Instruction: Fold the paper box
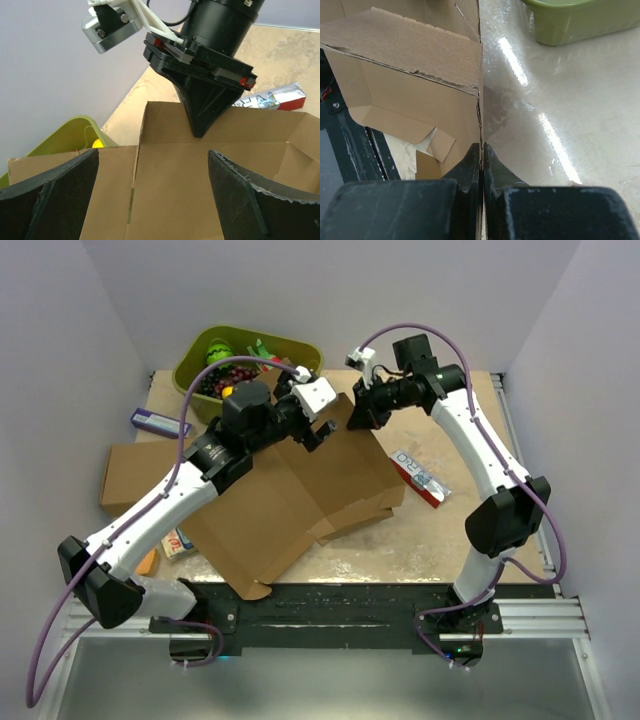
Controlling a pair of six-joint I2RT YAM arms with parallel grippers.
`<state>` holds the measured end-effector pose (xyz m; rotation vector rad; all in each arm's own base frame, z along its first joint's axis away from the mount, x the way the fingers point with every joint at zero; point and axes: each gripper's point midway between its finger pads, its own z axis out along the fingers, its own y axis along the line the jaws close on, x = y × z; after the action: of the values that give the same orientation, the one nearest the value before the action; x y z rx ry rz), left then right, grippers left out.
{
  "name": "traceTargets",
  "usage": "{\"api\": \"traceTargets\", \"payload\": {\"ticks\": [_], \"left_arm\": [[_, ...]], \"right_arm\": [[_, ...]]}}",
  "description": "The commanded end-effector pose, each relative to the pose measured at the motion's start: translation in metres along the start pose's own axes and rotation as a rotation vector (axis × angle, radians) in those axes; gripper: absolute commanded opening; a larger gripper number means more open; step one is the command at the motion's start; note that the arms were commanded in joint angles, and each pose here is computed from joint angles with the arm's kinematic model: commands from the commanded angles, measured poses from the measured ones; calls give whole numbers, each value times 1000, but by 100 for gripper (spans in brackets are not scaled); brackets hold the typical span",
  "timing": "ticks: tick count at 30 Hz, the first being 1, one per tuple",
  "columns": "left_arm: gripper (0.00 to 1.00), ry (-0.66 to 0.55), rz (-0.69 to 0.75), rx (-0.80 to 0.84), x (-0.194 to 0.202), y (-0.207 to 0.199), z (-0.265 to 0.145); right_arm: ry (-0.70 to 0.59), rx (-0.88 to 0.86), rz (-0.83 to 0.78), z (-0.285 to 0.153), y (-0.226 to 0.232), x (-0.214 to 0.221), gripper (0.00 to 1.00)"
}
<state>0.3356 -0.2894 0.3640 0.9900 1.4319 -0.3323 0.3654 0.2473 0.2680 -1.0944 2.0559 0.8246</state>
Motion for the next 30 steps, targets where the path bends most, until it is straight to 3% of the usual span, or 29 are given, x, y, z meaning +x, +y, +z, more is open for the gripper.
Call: {"api": "traceTargets", "payload": {"ticks": [1, 7, 9, 10, 11, 13, 14, 16, 18, 20, 21, 25, 28, 30], "left_arm": [[90, -34, 33, -61, -4, 11, 7], [79, -25, 36, -40, 7, 6, 20], [67, -17, 30, -27, 11, 3, 25], [61, -23, 27, -16, 11, 1, 27], [44, -30, 25, -9, 10, -1, 28], [27, -35, 16, -7, 11, -1, 32], [13, -28, 12, -9, 14, -2, 33], [0, 0, -4, -53, 24, 4, 35], [0, 37, -23, -116, 38, 10, 32], [0, 55, -41, -163, 45, 16, 26], [0, 51, -62, -209, 48, 22, 24], [0, 92, -148, -294, 65, 42, 13], [0, 146, -237, -326, 86, 53, 6], [0, 159, -310, -348, 93, 64, 6]], "right_arm": [[-47, -31, -47, -4, 9, -12, 0], [-55, -42, -58, -4, 10, -12, 0], [-56, -52, -59, -2, 12, -12, 0], [-59, -54, -61, -3, 13, -12, 0], [-61, -56, -61, -3, 13, -13, 0], [-69, -66, -60, -5, 16, -13, 0], [-77, -66, -54, -5, 17, -15, 9], [-88, -40, 2, -7, 17, -14, 26], [-134, 80, 45, -13, 2, -18, 63], [-258, 173, 129, -34, -3, -39, 84], [-260, 240, 219, -34, -18, -21, 86], [-550, 478, 467, -81, -34, -20, 91], [-736, 485, 554, -101, -12, -3, 91], [-765, 459, 586, -100, 6, 22, 90]]}}
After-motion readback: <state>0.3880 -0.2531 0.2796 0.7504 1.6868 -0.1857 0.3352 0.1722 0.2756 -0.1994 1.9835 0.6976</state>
